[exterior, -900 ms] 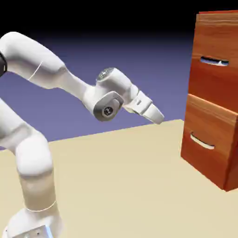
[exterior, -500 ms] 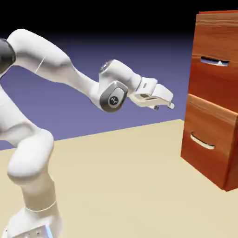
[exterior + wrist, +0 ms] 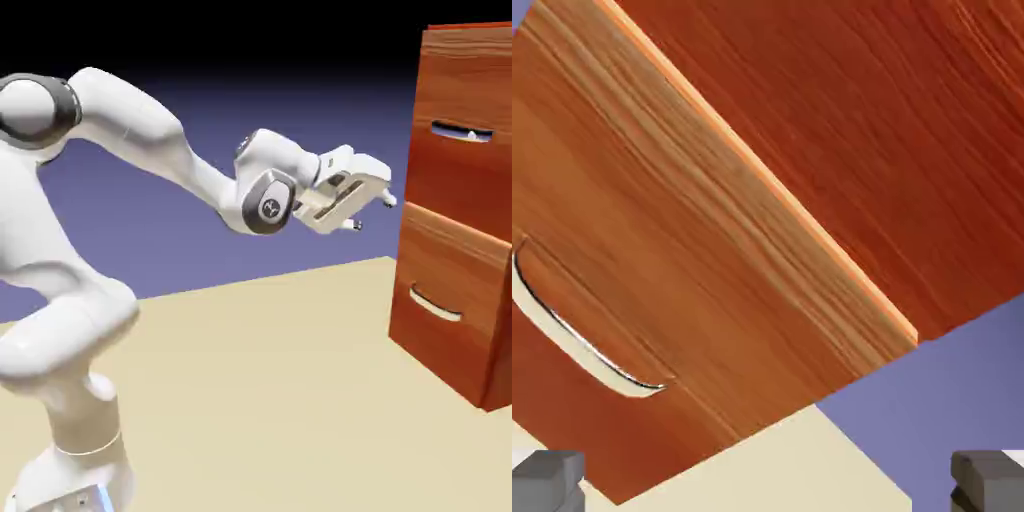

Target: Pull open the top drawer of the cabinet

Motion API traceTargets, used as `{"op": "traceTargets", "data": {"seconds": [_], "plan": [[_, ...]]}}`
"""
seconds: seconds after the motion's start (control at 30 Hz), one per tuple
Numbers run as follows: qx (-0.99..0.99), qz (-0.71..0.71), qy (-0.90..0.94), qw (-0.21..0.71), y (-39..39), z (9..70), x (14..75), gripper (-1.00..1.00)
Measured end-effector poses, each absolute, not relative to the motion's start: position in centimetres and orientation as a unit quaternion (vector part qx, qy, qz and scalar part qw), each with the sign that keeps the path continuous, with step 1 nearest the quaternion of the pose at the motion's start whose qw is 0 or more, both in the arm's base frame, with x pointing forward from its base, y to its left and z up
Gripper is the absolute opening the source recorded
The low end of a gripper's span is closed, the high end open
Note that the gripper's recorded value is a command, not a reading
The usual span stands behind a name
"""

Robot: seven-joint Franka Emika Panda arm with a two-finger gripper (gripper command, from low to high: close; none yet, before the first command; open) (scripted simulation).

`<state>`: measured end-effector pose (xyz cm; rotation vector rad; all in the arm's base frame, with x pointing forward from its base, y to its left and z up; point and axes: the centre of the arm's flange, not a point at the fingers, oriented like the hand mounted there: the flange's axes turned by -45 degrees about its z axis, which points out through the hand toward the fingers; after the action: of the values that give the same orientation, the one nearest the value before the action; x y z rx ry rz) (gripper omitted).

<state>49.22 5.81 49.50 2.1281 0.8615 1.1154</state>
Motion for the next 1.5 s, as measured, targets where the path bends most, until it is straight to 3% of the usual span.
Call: {"op": "traceTargets", "data": {"seconds": [0.83, 1.5], "plan": [[0.662, 0.418, 0.499, 0.372, 8.8, 47.1, 58.3, 0.0], [0.54, 0.482, 0.517, 0.457, 7.8, 54.5, 61.8, 0.0]]}}
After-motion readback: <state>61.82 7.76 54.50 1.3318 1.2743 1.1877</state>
